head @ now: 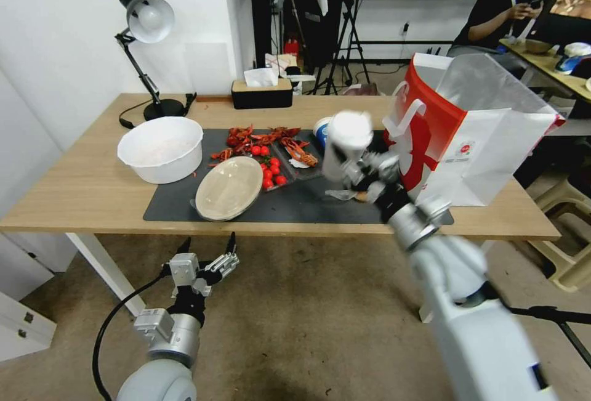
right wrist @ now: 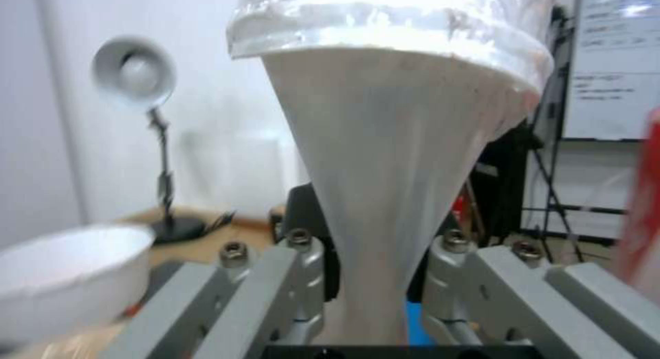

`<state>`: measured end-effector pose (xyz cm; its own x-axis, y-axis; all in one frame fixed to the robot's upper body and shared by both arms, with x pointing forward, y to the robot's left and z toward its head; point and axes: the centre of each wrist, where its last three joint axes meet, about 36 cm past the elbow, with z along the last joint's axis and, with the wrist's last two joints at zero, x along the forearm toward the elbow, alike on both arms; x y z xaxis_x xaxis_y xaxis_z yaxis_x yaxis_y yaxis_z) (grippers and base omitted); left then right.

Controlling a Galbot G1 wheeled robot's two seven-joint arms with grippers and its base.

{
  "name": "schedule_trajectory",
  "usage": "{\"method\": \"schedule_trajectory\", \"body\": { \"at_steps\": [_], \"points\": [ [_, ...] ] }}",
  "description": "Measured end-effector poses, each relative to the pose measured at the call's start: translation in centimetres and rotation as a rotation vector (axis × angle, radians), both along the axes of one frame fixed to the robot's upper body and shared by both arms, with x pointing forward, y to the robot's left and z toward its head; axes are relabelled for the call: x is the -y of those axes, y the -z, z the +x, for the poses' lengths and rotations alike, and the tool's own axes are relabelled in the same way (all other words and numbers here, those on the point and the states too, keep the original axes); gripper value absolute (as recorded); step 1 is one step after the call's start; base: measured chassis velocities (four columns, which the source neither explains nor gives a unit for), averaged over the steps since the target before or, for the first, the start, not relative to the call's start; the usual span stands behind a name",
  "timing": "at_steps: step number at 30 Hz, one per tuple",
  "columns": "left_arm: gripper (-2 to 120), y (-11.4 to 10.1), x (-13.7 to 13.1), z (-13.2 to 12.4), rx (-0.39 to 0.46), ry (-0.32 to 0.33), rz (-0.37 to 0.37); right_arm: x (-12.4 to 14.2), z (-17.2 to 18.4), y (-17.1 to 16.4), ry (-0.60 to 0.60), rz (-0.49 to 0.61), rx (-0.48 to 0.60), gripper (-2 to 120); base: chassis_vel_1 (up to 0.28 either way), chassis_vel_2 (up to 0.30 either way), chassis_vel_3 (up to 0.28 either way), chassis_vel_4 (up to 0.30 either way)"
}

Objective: Pick up the trash from the table and place it into the takeout bag.

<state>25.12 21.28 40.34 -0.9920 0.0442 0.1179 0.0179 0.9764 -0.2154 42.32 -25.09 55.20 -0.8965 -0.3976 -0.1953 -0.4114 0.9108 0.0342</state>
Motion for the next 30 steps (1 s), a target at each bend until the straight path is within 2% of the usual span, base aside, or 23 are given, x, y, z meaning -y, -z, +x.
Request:
{"method": "schedule_trajectory", "body": {
  "at_steps": [7,10,12,13,17,18,21,23,25,26,27,30],
  "points": [
    [100,-0.2,0.1,-0.2,0.004,0.0,-0.002,3.5,2.3,-5.7,0.091,0.057,0.045,0,0.0,0.0,0.0,0.0],
    [100,-0.2,0.2,-0.2,0.006,0.001,-0.002,4.6,3.1,-7.4,0.129,0.072,0.066,0,0.0,0.0,0.0,0.0],
    [100,-0.2,0.2,-0.3,0.006,-0.001,-0.001,5.6,3.9,-9.0,0.198,0.07,0.079,0,0.0,0.0,0.0,0.0],
    [100,-0.2,0.2,-0.3,0.006,-0.001,-0.001,5.6,3.9,-9.0,0.198,0.07,0.079,0,0.0,0.0,0.0,0.0],
    [100,-0.1,0.4,-0.5,0.009,-0.001,0.0,7.1,5.0,-10.3,0.335,0.041,0.035,0,0.0,0.0,0.0,0.0],
    [100,-0.1,0.4,-0.5,0.009,-0.001,0.0,7.1,5.0,-10.3,0.335,0.041,0.035,0,0.0,0.0,0.0,0.0],
    [100,0.1,0.5,-0.6,0.01,-0.003,0.0,7.7,5.5,-10.6,0.457,0.026,-0.02,0,0.0,0.0,0.0,0.0],
    [100,0.1,0.5,-0.6,0.009,-0.003,0.001,7.8,5.5,-10.6,0.483,0.028,-0.035,0,0.0,0.0,0.0,0.0],
    [100,0.1,0.5,-0.7,0.009,-0.003,0.001,7.9,5.6,-10.7,0.514,0.033,-0.062,4,0.0,0.0,0.0,0.0],
    [100,0.1,0.5,-0.7,0.009,-0.003,0.002,8.0,5.6,-10.7,0.525,0.033,-0.083,11,0.0,0.0,0.0,0.0],
    [100,0.1,0.5,-0.7,0.009,-0.003,0.002,8.0,5.6,-10.7,0.525,0.033,-0.083,11,0.0,0.0,0.0,0.0],
    [100,0.1,0.5,-0.7,0.01,-0.004,0.002,8.3,5.5,-11.0,0.552,0.025,-0.123,24,0.0,0.0,0.0,0.0]
  ]
}}
